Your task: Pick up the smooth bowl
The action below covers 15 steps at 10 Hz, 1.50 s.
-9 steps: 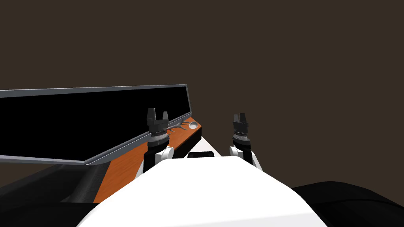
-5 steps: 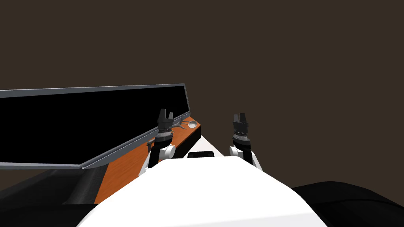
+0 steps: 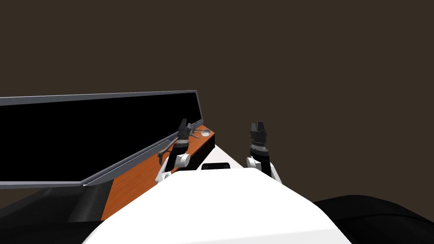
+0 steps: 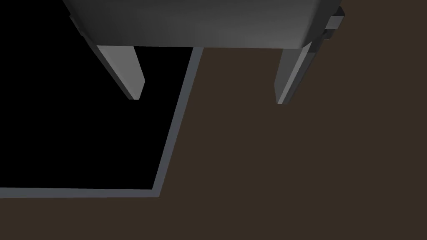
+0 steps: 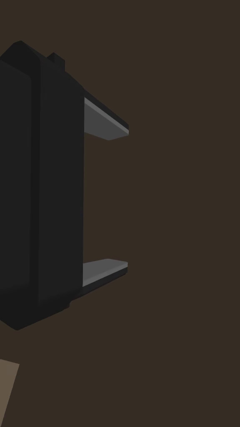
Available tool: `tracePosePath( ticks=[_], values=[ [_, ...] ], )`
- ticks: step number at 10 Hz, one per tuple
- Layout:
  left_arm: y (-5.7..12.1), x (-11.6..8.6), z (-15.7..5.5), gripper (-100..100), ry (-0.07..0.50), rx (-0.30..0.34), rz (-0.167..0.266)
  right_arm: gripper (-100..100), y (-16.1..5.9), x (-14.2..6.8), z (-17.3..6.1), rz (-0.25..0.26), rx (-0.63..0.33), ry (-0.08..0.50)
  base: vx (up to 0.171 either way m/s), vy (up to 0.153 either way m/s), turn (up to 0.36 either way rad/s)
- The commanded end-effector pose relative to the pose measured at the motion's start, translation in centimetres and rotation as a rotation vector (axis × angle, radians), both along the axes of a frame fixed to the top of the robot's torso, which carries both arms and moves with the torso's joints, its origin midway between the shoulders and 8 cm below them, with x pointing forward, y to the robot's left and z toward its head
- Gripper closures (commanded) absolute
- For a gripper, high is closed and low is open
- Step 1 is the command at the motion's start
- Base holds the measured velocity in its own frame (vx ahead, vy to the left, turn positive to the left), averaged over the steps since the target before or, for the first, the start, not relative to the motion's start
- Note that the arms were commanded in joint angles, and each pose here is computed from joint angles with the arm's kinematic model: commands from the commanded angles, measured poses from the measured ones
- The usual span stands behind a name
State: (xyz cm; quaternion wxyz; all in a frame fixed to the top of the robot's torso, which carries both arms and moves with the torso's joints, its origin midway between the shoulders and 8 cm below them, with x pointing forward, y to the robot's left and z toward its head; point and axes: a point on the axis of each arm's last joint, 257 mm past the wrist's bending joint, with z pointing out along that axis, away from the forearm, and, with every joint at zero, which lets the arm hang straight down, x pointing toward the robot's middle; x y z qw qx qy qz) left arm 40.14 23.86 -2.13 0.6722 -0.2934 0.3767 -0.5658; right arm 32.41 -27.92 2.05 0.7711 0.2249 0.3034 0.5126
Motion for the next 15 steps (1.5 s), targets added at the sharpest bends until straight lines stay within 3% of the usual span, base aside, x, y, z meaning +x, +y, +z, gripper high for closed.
tracePosePath(
  ticks=[1, 6, 8, 9, 10, 11, 15],
  values=[
    [-0.5, 1.6, -1.9, -100, 0.054, 0.005, -0.007, 0, 0.0, 0.0, 0.0, 0.000, 0.000, 0.000, -0.037, 0.016, -0.085],
    [-1.0, 6.2, -8.2, -100, 0.242, 0.023, -0.029, 0, 0.0, 0.0, 0.0, 0.000, 0.000, 0.000, -0.040, 0.026, -0.114],
    [-0.9, 7.4, -10.9, -100, 0.317, 0.028, -0.030, 0, 0.0, 0.0, 0.0, 0.000, 0.000, 0.000, -0.016, 0.021, -0.074],
    [-0.8, 7.5, -11.5, -100, 0.329, 0.028, -0.029, 0, 0.0, 0.0, 0.0, 0.000, 0.000, 0.000, -0.007, 0.016, -0.060],
    [-0.7, 8.5, -13.7, -100, 0.389, 0.034, -0.031, 0, 0.0, 0.0, 0.0, 0.000, 0.000, 0.000, -0.006, 0.014, -0.100],
    [-0.7, 8.5, -13.8, -100, 0.391, 0.034, -0.031, 0, 0.0, 0.0, 0.0, 0.000, 0.000, 0.000, -0.005, 0.014, -0.052],
    [0.0, 10.9, -20.2, -100, 0.569, 0.048, -0.030, 0, 0.0, 0.0, 0.0, 0.000, 0.000, 0.000, 0.002, 0.017, -0.105]
  ],
)
